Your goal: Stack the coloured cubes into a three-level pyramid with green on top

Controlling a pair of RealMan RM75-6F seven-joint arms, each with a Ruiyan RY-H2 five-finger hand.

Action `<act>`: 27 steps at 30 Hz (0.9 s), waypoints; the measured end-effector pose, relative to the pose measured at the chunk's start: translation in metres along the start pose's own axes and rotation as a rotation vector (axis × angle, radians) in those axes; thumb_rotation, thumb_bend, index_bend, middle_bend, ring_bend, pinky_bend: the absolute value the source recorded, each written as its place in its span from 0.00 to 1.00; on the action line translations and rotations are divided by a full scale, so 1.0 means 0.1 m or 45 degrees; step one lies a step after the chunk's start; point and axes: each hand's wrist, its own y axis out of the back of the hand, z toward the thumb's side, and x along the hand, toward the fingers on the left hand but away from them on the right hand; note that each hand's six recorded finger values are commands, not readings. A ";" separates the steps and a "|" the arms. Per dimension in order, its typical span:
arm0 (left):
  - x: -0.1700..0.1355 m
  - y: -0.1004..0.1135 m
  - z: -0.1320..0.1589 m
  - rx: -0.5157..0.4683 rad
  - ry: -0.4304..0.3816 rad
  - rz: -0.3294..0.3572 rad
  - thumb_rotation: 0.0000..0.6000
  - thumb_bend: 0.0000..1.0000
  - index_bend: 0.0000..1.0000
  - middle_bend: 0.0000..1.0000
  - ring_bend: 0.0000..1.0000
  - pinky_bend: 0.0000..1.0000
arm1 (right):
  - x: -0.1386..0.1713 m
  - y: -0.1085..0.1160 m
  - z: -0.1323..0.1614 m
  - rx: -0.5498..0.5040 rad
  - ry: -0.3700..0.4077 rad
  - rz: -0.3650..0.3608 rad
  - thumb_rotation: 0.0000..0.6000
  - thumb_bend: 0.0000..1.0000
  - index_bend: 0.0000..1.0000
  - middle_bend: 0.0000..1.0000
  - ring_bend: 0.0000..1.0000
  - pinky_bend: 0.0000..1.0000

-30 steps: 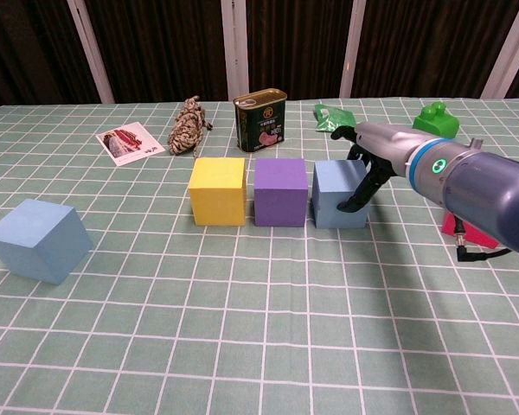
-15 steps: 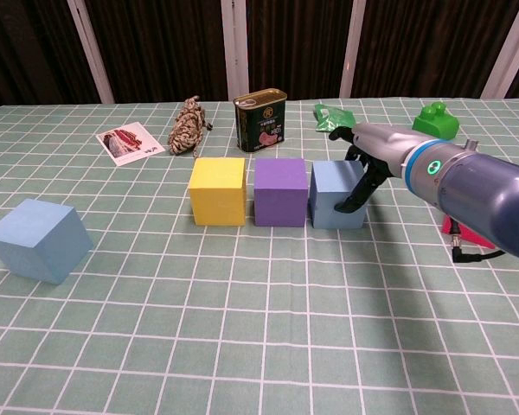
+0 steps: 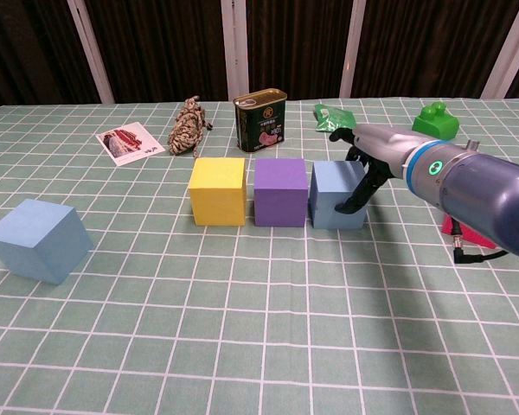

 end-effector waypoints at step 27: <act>-0.01 -0.01 -0.01 0.018 0.000 0.001 1.00 0.15 0.00 0.00 0.00 0.00 | 0.18 0.22 -0.18 0.004 -0.002 -0.031 1.00 0.25 0.00 0.00 0.00 0.00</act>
